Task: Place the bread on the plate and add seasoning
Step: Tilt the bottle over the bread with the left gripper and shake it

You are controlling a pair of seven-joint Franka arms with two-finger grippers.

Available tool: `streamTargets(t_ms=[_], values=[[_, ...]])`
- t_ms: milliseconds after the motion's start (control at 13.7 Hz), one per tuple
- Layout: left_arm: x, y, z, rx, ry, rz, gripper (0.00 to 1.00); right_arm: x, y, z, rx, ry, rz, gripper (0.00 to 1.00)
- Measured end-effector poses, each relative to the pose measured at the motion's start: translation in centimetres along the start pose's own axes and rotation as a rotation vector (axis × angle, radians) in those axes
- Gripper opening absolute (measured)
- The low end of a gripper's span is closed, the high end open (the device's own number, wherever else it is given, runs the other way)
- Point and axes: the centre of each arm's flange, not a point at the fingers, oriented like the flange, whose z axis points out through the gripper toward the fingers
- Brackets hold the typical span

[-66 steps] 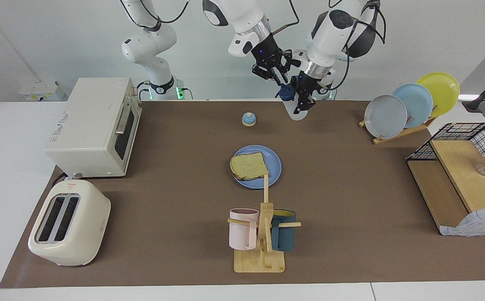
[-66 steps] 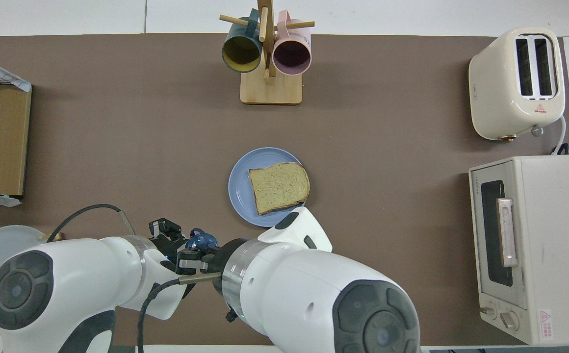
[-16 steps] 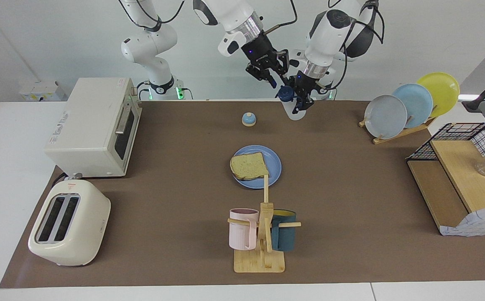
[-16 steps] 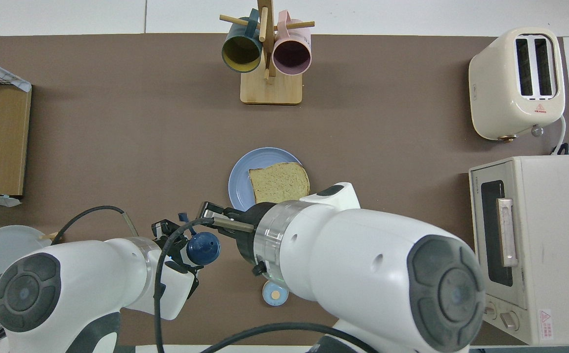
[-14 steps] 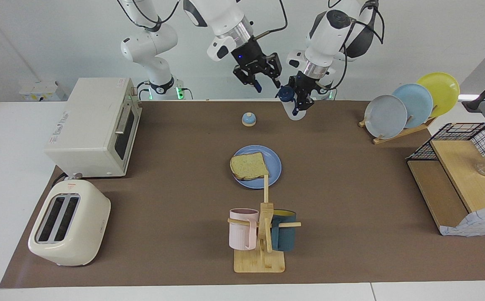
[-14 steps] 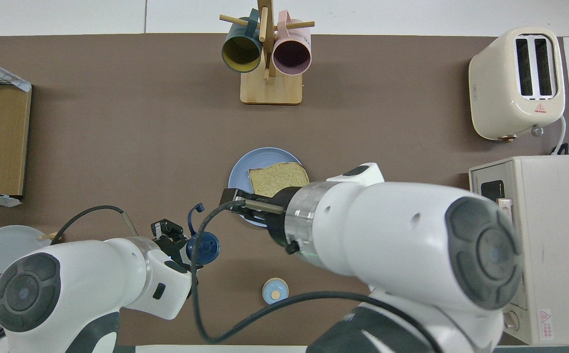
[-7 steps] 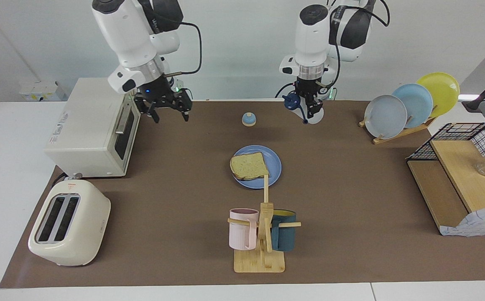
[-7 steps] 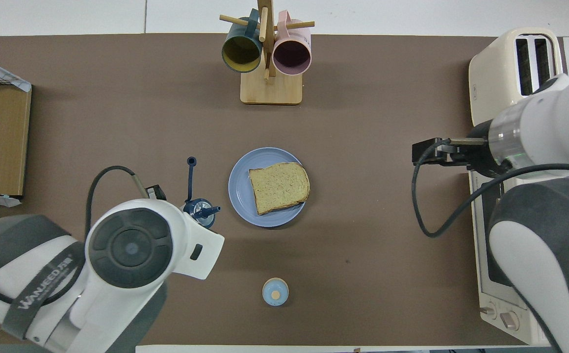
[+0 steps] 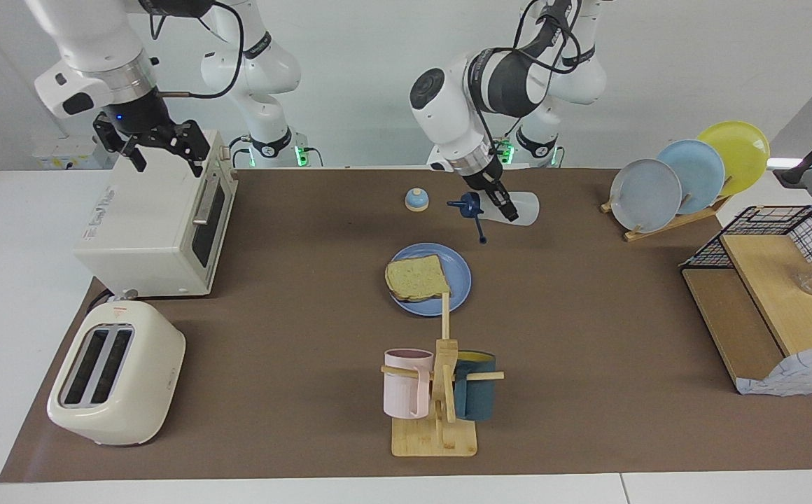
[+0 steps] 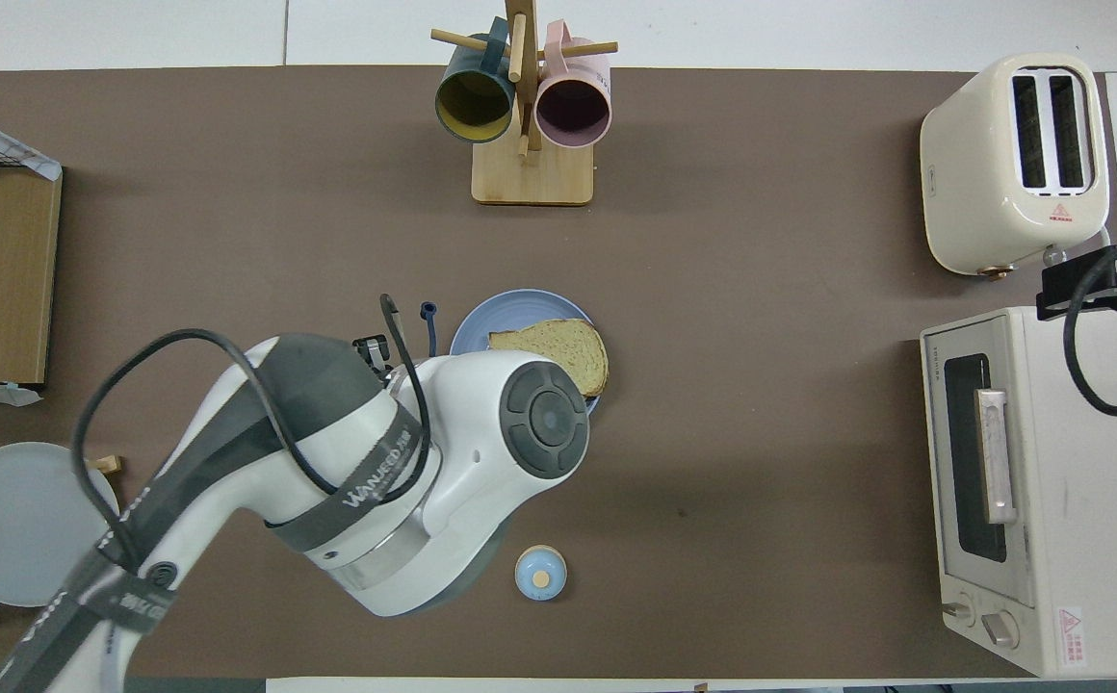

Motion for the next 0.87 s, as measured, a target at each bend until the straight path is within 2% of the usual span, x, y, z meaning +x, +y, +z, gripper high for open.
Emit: streamTargets(t_ms=[218,364,582,728,873], values=[[5.4,1.7,1.9,0.087,-0.188,0.088,0.48,0.8,0.1,1.1,-0.003,-0.016,0.003,1.0],[8.7,1.9,3.2,0.166,-0.281,0.12,0.48,0.9,0.5,1.1,-0.002,-0.015,0.009,1.0],[9.8,1.3,3.2,0.3,-0.373,0.134,0.48,0.7,0.2,1.3,-0.004,-0.026,0.005,1.0],[9.9,1.6,2.7,0.359,-0.426,0.151,0.48,0.7,-0.1,1.3,-0.005,-0.029,0.0,1.0],[12.4,3.1,4.1,0.42,-0.531,0.192,0.48,0.7,0.1,1.4,-0.005,-0.031,0.002,1.0]])
